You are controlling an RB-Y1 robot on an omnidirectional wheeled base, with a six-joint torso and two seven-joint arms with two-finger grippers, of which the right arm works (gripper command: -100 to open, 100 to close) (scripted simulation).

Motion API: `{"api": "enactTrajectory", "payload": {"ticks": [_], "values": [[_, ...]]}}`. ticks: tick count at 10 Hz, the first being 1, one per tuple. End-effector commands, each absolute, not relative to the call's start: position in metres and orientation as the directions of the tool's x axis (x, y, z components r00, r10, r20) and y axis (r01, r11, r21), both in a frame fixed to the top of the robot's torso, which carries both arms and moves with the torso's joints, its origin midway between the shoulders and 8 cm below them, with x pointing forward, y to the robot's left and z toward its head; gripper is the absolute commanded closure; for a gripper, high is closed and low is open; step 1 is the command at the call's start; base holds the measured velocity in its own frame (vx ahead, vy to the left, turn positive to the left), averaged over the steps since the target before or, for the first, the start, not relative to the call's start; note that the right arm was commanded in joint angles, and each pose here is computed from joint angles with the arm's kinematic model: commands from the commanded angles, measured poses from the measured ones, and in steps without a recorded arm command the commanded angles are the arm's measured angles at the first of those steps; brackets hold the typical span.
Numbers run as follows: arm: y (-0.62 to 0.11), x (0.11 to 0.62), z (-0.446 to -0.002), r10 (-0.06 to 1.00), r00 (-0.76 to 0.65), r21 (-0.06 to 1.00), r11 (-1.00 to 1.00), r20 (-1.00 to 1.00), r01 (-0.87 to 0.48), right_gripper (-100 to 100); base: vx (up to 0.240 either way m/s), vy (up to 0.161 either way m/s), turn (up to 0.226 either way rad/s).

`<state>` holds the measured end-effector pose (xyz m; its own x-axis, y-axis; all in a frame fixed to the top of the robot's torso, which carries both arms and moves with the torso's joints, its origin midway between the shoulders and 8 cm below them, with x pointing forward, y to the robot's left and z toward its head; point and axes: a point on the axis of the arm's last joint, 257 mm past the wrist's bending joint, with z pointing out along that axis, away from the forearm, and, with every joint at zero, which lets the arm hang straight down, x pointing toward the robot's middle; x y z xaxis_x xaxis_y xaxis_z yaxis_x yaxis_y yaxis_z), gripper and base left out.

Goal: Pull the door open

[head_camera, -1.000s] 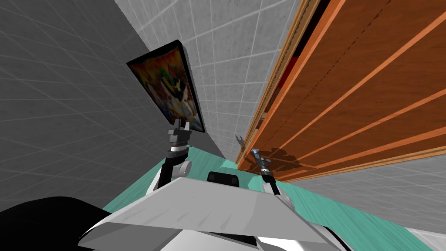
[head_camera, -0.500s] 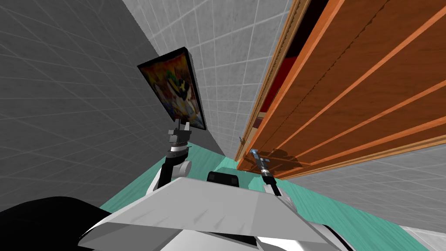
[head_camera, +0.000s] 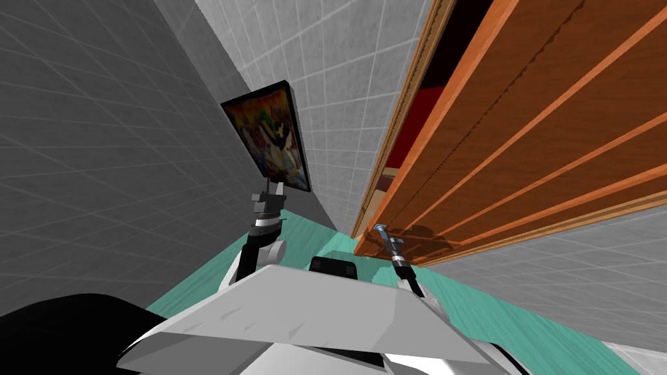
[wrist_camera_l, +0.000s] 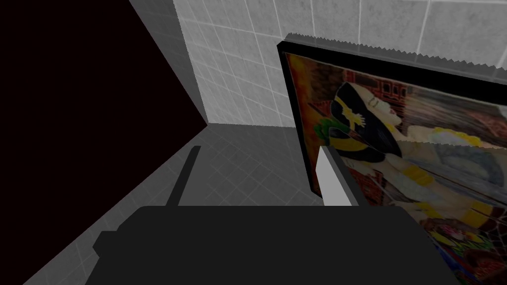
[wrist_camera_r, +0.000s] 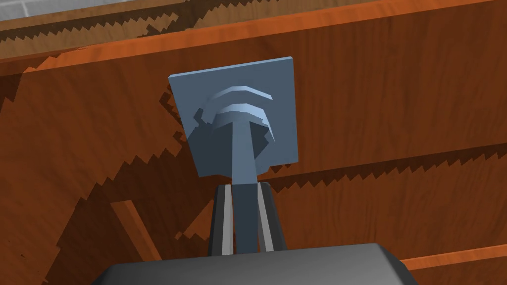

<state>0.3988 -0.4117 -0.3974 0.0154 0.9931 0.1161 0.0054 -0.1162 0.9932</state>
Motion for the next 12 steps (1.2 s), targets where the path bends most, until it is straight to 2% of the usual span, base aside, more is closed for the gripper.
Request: {"api": "enactTrajectory", "payload": {"ticks": [1, 4, 12], "values": [[-0.411, 0.392, -0.399, 0.993, 0.001, 0.993, -0.121, 0.121, 0.007, 100, -0.184, -0.044, 0.150], [-0.413, 0.386, -0.399, 0.993, -0.006, 0.993, -0.120, 0.120, 0.006, 100, -0.093, -0.027, 0.048], [-0.426, 0.348, -0.397, 0.991, -0.051, 0.992, -0.123, 0.123, 0.006, 100, -0.139, -0.054, 0.133]]}}
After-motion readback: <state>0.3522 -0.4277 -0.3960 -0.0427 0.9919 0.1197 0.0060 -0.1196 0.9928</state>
